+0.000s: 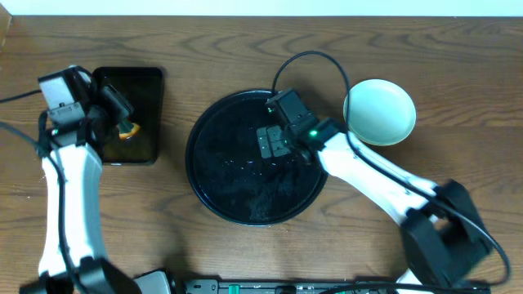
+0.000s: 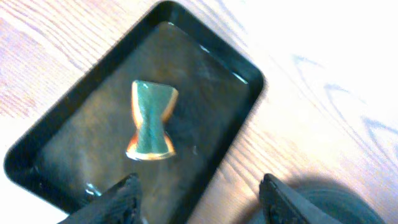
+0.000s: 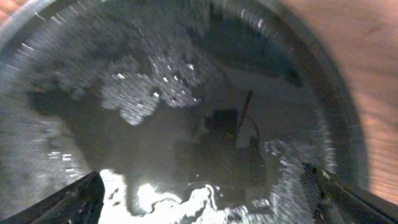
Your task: Clean dirty plates on tray and stack at the side
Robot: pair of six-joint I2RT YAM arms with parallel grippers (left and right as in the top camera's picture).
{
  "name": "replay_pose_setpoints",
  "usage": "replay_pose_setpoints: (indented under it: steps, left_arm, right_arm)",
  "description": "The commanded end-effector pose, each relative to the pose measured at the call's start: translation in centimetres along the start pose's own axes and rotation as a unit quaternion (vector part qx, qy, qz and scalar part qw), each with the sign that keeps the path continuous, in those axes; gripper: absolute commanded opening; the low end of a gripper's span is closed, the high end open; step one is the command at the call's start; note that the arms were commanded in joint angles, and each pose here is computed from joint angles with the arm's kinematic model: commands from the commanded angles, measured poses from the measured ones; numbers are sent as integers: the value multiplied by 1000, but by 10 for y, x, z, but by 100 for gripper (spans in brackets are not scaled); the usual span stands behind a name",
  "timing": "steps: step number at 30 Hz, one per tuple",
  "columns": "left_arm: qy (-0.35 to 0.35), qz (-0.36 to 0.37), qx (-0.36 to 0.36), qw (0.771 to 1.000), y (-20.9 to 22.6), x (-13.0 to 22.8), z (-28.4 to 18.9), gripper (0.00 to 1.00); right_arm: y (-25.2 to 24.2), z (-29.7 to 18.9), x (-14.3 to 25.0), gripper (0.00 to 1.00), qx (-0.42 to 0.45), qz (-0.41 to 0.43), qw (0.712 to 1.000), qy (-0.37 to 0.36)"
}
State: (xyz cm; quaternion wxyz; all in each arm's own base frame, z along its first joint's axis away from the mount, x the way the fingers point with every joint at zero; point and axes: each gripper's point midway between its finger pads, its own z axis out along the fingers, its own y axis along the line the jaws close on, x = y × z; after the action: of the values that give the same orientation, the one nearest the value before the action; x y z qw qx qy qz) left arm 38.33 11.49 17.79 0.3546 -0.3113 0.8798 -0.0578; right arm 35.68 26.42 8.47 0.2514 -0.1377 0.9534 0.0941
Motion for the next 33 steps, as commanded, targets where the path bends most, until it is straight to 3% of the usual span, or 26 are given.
replay_pose_setpoints:
  steps: [1,2,8,14,21,33]
  left_arm:
    - [27,-4,30,999,-9,15,-18,73]
    - [30,-5,29,999,-9,16,-20,78]
    - [45,-7,23,999,-6,24,-19,78]
    - [45,-7,23,999,-6,24,-19,79]
    - [45,-7,23,999,-6,24,-19,79]
    - [45,-7,23,999,-6,24,-19,79]
  right_arm:
    - [-5,-81,-34,99,-2,20,996,-86]
    - [-11,-99,-37,99,8,22,995,-101]
    - [-41,-219,-40,99,25,33,978,-207]
    - [-58,-283,-14,99,12,42,969,-245]
    - [-68,-300,9,99,14,41,970,-239]
    - [-80,-281,49,99,46,26,987,-149]
